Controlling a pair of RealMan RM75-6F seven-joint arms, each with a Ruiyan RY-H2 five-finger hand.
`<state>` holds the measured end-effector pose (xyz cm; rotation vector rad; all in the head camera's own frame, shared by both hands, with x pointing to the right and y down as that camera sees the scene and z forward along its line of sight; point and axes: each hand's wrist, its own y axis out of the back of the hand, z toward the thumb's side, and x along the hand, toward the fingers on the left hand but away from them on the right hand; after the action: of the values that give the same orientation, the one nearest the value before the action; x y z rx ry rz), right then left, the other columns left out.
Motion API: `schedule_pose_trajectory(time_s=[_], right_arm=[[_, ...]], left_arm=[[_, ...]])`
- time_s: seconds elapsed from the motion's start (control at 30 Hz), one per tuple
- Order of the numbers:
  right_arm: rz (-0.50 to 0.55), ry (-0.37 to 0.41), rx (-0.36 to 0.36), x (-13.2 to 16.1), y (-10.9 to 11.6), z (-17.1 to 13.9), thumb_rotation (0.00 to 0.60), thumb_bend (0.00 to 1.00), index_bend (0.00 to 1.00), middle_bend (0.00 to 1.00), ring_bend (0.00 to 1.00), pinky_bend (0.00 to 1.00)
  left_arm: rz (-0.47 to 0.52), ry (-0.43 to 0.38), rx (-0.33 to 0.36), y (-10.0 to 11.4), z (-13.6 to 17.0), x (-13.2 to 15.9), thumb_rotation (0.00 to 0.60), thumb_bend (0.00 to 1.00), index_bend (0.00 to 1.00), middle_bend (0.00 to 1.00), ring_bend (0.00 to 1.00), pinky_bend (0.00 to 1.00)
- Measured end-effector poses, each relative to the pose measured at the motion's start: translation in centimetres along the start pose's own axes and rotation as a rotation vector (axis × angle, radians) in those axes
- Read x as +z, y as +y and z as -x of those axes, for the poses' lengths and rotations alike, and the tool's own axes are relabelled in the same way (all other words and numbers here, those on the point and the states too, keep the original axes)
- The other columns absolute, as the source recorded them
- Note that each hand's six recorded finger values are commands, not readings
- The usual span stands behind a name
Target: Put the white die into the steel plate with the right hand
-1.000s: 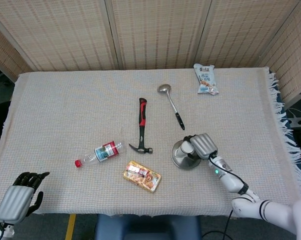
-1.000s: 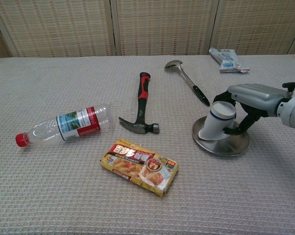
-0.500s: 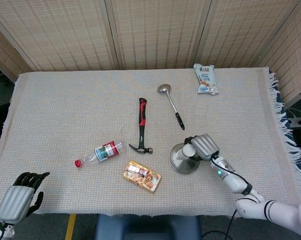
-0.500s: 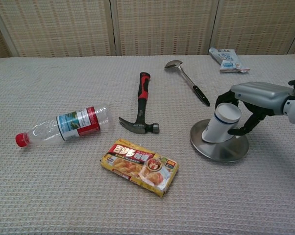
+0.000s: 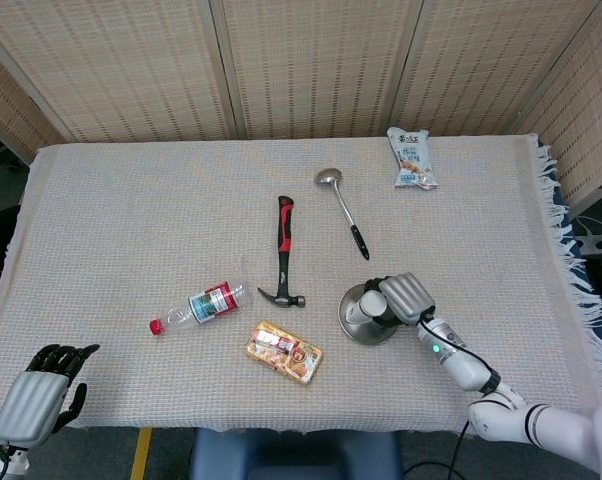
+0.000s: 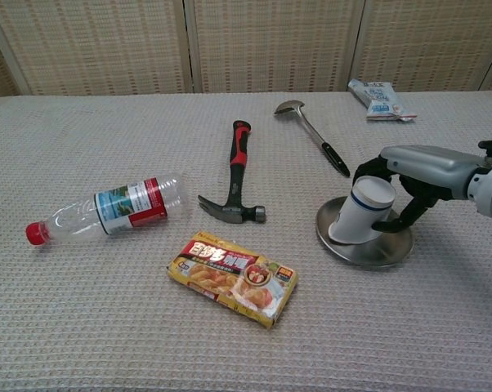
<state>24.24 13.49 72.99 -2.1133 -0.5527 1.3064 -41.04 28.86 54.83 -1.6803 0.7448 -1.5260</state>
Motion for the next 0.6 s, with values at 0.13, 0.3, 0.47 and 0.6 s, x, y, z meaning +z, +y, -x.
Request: schedule_pose_trajectory(time_s=[0.13,0.3,0.47,0.6], right_arm=[[0.063,0.019,0.022,0.3,0.2,-0.3,0.600,0.16,0.66,0.53,0.49,0.77],[-0.066,0.010,-0.030,-0.5,0.8,-0.1,0.600,0.16,0.66,0.53,0.49,0.77],[-0.243,-0.029,-0.099,-1.8,1.1,0.3,0.600,0.16,0.66,0.53,0.49,0.77],[-0.245,-0.034,-0.107,-1.7,0.7,0.5,0.600,0.16,0.66,0.53,0.49,0.77]], left_arm=[[0.000,-0.001,0.001,0.0,0.0,0.0,0.600,0.56,0.18,0.27,0.20,0.19],[0.001,-0.001,0.000,0.0,0.0,0.0,0.600,0.56,0.18,0.27,0.20,0.19],[0.002,-0.001,0.000,0.0,0.0,0.0,0.600,0.56,0.18,0.27,0.20,0.19],[0.002,-0.001,0.000,0.0,0.0,0.0,0.600,0.56,0.18,0.27,0.20,0.19]])
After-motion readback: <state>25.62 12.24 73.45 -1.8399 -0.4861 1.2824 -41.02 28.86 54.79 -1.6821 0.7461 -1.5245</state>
